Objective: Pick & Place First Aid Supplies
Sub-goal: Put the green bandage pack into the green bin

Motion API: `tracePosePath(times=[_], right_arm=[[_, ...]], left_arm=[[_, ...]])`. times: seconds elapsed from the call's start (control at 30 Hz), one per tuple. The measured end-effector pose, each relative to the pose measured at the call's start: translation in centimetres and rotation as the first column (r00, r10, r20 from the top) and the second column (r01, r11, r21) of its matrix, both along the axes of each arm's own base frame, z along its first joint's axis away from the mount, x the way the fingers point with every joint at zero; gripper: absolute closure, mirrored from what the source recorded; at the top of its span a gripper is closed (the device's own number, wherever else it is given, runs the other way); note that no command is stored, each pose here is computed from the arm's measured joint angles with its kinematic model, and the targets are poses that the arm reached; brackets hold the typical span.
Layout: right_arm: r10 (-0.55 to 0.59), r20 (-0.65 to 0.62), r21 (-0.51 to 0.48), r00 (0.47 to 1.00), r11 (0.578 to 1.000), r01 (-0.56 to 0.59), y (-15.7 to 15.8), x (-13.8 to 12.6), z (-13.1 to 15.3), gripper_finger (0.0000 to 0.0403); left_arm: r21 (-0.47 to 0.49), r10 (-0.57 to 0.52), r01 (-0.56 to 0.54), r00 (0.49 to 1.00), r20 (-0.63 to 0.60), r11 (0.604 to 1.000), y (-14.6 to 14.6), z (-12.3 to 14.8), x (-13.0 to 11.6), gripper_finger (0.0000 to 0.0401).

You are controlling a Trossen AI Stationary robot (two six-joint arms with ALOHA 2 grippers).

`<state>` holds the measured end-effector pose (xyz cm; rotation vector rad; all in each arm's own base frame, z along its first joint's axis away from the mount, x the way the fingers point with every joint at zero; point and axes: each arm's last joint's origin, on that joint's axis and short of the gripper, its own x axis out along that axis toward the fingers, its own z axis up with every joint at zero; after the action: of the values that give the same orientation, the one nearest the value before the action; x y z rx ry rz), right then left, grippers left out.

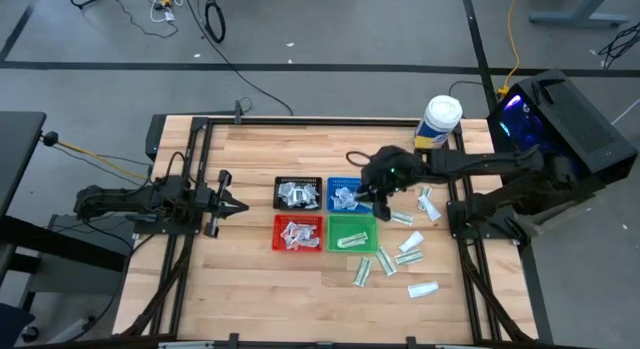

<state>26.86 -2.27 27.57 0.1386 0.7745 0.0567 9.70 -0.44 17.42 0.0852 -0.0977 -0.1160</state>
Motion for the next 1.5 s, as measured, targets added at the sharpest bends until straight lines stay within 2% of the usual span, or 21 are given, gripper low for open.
tracePosePath(times=[0.47,0.8,1.2,1.5], right_arm=[[0.193,0.031,-0.034,0.981,0.981,-0.191,4.7,2.7,-2.0,0.0298],[0.280,-0.062,-0.056,0.958,0.957,-0.284,6.5,4.5,-5.5,0.0298],[0.278,-0.166,-0.039,0.946,0.957,-0.288,6.7,6.1,-9.4,0.0298],[0.250,-0.179,-0.075,0.952,0.961,-0.267,6.4,6.1,-9.7,0.0295]], left_arm=[[0.000,0.000,0.000,1.000,0.001,1.000,0.0,0.0,0.0,0.0376],[0.000,0.000,0.000,1.000,-0.001,1.000,0.0,0.0,0.0,0.0376],[0.000,0.000,0.000,1.000,0.000,1.000,0.0,0.0,0.0,0.0376],[0.000,0.000,0.000,1.000,0.000,1.000,0.0,0.0,0.0,0.0376]])
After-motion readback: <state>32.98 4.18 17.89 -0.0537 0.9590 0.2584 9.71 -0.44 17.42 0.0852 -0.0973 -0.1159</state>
